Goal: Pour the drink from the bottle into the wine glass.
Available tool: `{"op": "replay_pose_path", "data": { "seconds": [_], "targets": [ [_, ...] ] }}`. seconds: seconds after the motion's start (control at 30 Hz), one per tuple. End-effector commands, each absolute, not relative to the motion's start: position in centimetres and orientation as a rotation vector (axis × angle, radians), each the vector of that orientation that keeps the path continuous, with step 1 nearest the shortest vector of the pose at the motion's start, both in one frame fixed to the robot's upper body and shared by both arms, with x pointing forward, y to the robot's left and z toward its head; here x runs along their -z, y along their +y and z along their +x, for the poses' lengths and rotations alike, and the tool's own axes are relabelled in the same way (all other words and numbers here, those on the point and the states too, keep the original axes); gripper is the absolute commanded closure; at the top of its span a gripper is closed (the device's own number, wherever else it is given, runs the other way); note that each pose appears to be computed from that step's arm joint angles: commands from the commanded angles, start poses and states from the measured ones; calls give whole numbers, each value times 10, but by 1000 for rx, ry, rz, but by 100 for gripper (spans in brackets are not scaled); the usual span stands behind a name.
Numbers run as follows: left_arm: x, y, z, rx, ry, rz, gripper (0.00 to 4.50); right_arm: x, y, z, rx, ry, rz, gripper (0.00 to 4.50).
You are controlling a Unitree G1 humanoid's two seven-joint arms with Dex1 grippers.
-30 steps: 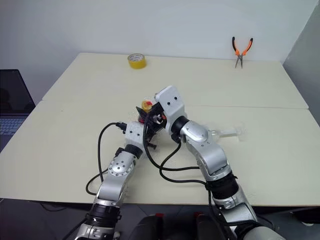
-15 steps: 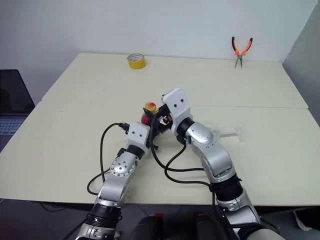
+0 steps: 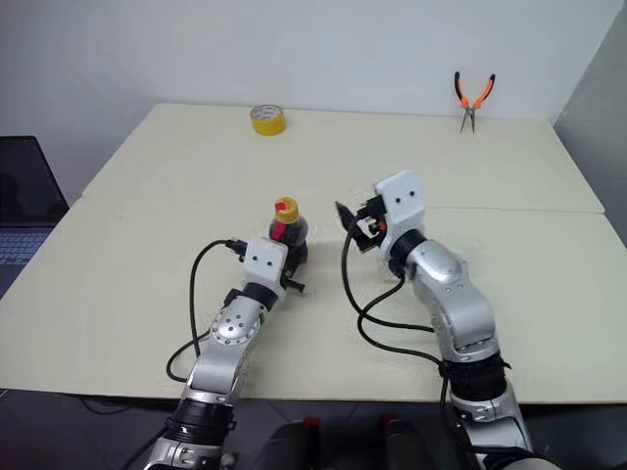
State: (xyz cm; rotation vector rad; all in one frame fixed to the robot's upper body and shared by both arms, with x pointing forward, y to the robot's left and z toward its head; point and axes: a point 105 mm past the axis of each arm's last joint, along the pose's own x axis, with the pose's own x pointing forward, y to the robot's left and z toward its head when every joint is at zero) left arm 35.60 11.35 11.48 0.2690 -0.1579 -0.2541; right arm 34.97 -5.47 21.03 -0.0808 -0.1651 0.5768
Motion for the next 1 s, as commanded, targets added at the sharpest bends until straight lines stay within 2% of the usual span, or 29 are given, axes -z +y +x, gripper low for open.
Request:
{"op": "replay_pose_path", "data": {
  "seconds": [0.03, 0.17, 0.47, 1.0],
  "targets": [
    [-137, 107, 354, 263, -245, 261, 352, -219, -37, 335, -671, -201, -80, 46],
    [-137, 107, 354, 266, -245, 264, 352, -221, -11, 319, -803, -203, -98, 46],
    [-137, 107, 354, 273, -243, 267, 352, -238, 21, 317, -858, -254, -73, 46],
    [-136, 106, 354, 276, -242, 267, 352, -232, 9, 333, -775, -246, -108, 46]
  ]
}}
